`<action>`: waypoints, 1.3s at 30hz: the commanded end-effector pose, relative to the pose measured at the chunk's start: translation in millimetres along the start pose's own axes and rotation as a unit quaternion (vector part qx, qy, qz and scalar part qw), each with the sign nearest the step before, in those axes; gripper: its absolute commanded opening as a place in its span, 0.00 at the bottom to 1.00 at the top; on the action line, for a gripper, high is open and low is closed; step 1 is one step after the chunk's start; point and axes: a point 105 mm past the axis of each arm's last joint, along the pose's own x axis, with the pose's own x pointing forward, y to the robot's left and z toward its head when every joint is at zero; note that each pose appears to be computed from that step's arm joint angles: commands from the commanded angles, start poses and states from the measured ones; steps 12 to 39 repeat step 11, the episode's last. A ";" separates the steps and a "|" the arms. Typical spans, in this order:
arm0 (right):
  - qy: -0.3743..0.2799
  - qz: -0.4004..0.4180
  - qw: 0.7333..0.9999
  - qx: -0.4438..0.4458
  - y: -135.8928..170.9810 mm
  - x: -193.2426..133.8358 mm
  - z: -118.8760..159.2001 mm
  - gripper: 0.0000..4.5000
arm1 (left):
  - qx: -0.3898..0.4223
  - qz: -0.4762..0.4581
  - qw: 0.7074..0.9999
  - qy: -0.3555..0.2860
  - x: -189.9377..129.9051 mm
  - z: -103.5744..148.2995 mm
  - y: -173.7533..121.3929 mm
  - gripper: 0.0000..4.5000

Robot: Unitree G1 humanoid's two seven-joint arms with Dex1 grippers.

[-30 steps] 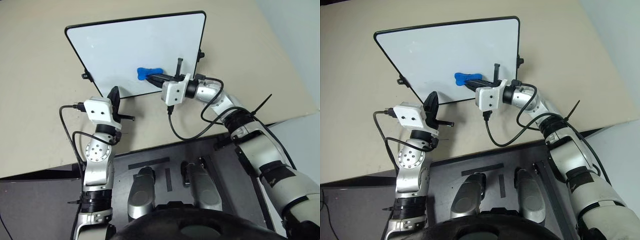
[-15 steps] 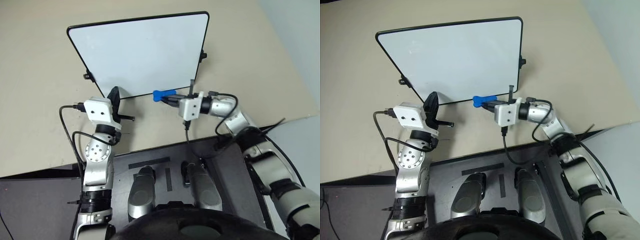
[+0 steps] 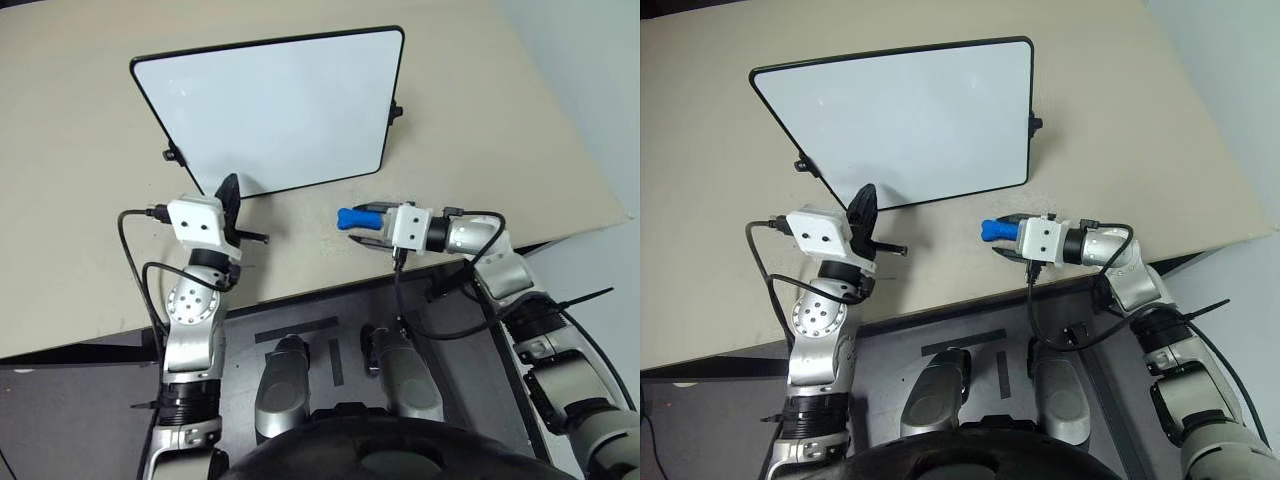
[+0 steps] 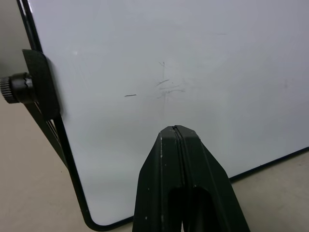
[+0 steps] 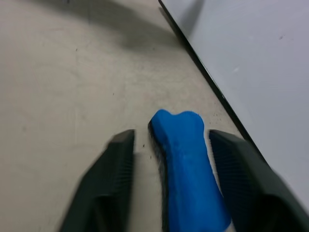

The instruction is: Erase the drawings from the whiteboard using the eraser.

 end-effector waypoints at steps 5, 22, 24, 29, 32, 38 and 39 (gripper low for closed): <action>-0.074 -0.126 0.987 0.062 -36.9 -29.9 31.9 0.99 | 0.019 0.005 1.000 -0.012 -7.3 14.4 12.0 0.00; -0.098 -0.169 0.965 0.174 -32.2 -48.4 31.0 0.99 | 0.027 -0.010 1.000 -0.007 -6.4 17.0 14.7 0.00; -0.098 -0.169 0.965 0.174 -32.2 -48.4 31.0 0.99 | 0.027 -0.010 1.000 -0.007 -6.4 17.0 14.7 0.00; -0.098 -0.169 0.965 0.174 -32.2 -48.4 31.0 0.99 | 0.027 -0.010 1.000 -0.007 -6.4 17.0 14.7 0.00; -0.098 -0.169 0.965 0.174 -32.2 -48.4 31.0 0.99 | 0.027 -0.010 1.000 -0.007 -6.4 17.0 14.7 0.00; -0.098 -0.169 0.965 0.174 -32.2 -48.4 31.0 0.99 | 0.027 -0.010 1.000 -0.007 -6.4 17.0 14.7 0.00; -0.098 -0.169 0.965 0.174 -32.2 -48.4 31.0 0.99 | 0.027 -0.010 1.000 -0.007 -6.4 17.0 14.7 0.00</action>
